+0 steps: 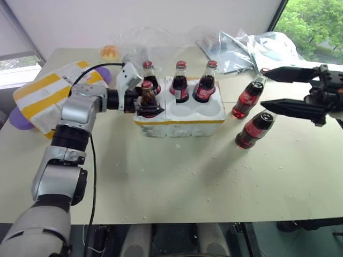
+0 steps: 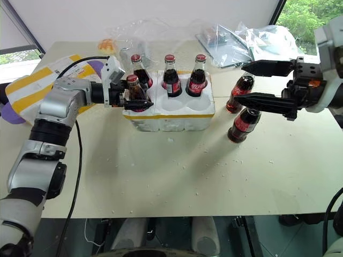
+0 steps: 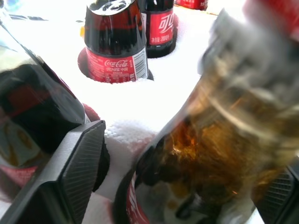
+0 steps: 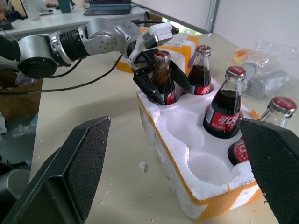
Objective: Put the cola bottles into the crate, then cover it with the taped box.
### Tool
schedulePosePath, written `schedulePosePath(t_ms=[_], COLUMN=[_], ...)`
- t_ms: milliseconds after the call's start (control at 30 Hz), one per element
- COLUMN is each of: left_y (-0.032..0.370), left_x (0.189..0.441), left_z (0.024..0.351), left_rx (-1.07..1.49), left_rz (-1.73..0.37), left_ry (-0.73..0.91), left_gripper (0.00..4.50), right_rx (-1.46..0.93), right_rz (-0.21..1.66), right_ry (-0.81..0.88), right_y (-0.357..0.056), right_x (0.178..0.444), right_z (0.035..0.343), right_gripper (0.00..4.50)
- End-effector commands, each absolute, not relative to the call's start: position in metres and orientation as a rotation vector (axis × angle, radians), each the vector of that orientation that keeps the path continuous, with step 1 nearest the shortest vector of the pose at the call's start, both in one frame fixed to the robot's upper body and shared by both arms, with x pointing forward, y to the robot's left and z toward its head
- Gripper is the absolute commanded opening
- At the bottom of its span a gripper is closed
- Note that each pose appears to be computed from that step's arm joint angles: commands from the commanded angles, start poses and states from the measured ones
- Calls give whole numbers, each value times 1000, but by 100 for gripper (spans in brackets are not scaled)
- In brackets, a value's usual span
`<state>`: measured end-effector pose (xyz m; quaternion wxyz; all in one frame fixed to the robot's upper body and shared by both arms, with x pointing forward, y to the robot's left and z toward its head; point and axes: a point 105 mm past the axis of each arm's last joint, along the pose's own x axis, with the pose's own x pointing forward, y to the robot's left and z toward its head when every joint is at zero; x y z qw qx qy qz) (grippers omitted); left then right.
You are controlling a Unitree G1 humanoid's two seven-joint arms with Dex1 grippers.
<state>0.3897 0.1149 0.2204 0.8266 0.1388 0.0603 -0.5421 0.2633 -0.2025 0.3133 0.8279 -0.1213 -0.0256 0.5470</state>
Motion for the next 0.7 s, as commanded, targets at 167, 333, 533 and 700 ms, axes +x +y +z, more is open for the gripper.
schedulePosePath(t_ms=[167, 333, 533, 700], left_y=[150, 164, 159, 151], left_x=[356, 302, 264, 266], left_z=[290, 331, 318, 299], left_rx=[229, 176, 235, 265], left_rz=[-1137, -1257, -1368, -1394], left_ry=[-32, -46, 71, 105], left_gripper=[442, 442, 442, 442], right_rx=[-280, -274, -261, -223], right_rz=[1057, 962, 829, 731], right_ry=[-104, -97, -105, -44], right_y=[-221, -242, -264, -280], right_x=[264, 257, 241, 224], right_z=[322, 323, 318, 300], right_gripper=[450, 450, 450, 450])
